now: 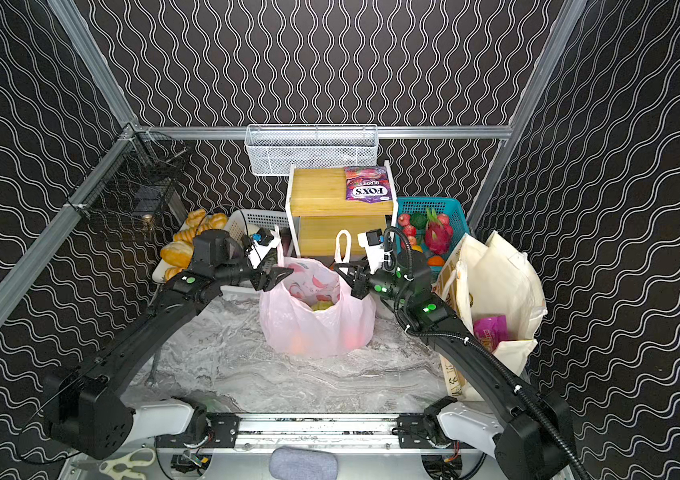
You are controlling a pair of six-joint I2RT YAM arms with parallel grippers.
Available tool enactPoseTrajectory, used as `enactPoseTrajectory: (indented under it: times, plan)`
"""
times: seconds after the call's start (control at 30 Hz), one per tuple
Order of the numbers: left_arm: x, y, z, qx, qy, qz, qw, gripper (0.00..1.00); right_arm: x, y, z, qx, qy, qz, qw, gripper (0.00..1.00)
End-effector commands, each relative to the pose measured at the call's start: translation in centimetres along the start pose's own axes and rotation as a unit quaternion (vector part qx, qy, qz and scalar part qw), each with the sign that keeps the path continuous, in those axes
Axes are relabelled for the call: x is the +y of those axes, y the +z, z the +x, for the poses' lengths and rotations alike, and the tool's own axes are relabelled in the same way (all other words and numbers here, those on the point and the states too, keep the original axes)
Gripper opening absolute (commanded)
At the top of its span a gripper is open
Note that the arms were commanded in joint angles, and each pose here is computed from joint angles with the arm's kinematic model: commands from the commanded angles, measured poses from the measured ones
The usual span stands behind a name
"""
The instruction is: Place the mixed food into the grocery bags and tie them
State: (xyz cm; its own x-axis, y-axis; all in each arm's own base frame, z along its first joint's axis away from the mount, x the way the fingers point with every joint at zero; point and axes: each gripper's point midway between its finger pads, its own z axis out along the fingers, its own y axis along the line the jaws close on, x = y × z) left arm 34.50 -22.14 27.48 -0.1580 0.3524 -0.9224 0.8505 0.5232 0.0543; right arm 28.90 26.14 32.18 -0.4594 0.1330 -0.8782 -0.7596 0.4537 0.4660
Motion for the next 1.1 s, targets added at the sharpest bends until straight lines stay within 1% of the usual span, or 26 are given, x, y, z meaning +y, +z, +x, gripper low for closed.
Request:
enactPoseTrajectory:
  times: [0.0, 0.07, 0.17, 0.27, 0.47, 0.53, 0.63, 0.77, 0.87, 0.93, 1.07]
  plan:
    - [-1.6, 0.3, 0.3, 0.006, -0.015, 0.061, 0.998, 0.72, 0.6, 0.1, -0.7, -0.009, -0.006, -0.012, 1.0, 0.0]
    - [-1.7, 0.4, 0.3, 0.003, -0.021, 0.07, 0.997, 0.69, 0.6, 0.0, -0.8, -0.009, -0.007, -0.012, 1.0, 0.0]
    - [-1.5, 0.4, 0.0, -0.005, -0.024, 0.072, 0.997, 0.63, 0.5, 0.0, -0.6, -0.008, -0.006, -0.01, 1.0, 0.0]
    - [-1.3, 0.3, -0.3, -0.011, -0.022, 0.07, 0.997, 0.5, 0.5, -0.1, -0.5, -0.008, -0.004, -0.008, 1.0, 0.0]
    - [-1.2, 0.3, -0.5, -0.014, -0.023, 0.068, 0.997, 0.32, 0.5, -0.1, -0.5, -0.006, -0.004, -0.008, 1.0, 0.0]
    - [-1.2, 0.3, -0.5, -0.014, -0.024, 0.07, 0.997, 0.24, 0.4, 0.0, -0.5, -0.005, -0.003, -0.006, 1.0, 0.0]
    - [-1.2, 0.3, -0.4, -0.014, -0.026, 0.068, 0.997, 0.15, 0.1, 0.2, -0.2, 0.001, 0.002, -0.003, 1.0, 0.0]
    - [-1.5, 0.1, -0.8, -0.021, -0.019, 0.068, 0.997, 0.01, -0.7, 0.6, 0.4, 0.017, 0.017, 0.012, 1.0, 0.0]
    - [-2.6, 0.0, -1.0, -0.015, 0.015, 0.056, 0.998, 0.0, -1.8, 0.9, 1.6, 0.046, 0.027, 0.034, 0.998, 0.0]
    - [-3.9, 0.1, -1.1, 0.0, 0.049, 0.051, 0.998, 0.0, -2.4, 1.1, 2.5, 0.068, 0.035, 0.045, 0.996, 0.0]
    - [-5.9, 0.2, -1.3, 0.022, 0.093, 0.042, 0.994, 0.0, -2.9, 1.4, 3.6, 0.096, 0.051, 0.051, 0.993, 0.0]
